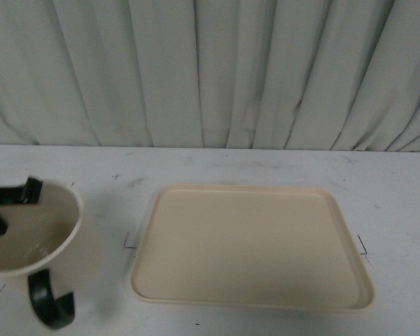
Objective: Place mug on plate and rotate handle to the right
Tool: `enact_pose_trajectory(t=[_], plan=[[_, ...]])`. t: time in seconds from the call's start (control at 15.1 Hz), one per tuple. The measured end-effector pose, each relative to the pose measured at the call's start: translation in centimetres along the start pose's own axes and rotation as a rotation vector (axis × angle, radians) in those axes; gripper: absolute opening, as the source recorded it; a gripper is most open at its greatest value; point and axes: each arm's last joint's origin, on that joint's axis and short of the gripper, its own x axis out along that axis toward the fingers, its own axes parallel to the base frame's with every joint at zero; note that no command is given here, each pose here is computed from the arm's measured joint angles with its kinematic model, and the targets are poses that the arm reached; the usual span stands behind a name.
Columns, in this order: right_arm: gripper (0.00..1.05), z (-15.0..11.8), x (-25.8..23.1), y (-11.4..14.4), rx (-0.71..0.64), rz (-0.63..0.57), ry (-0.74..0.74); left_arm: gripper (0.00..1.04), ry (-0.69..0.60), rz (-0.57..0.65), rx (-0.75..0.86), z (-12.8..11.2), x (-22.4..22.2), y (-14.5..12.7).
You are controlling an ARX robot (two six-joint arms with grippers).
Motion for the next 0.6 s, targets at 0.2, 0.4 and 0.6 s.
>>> enact_pose_trajectory(t=[0.2, 0.4, 0.6], plan=[[0.98, 0.0, 0.0, 0.0, 0.000, 0.000, 0.000, 0.03, -0.039, -0.038, 0.052, 1.5, -0.6, -2.1], [0.98, 0.0, 0.0, 0.0, 0.000, 0.000, 0.000, 0.03, -0.040, -0.107, 0.161, 3.1, 0.3, -7.2], [0.98, 0.0, 0.0, 0.0, 0.000, 0.000, 0.000, 0.03, 0.004, -0.172, 0.281, 4.1, 2.3, -13.5]])
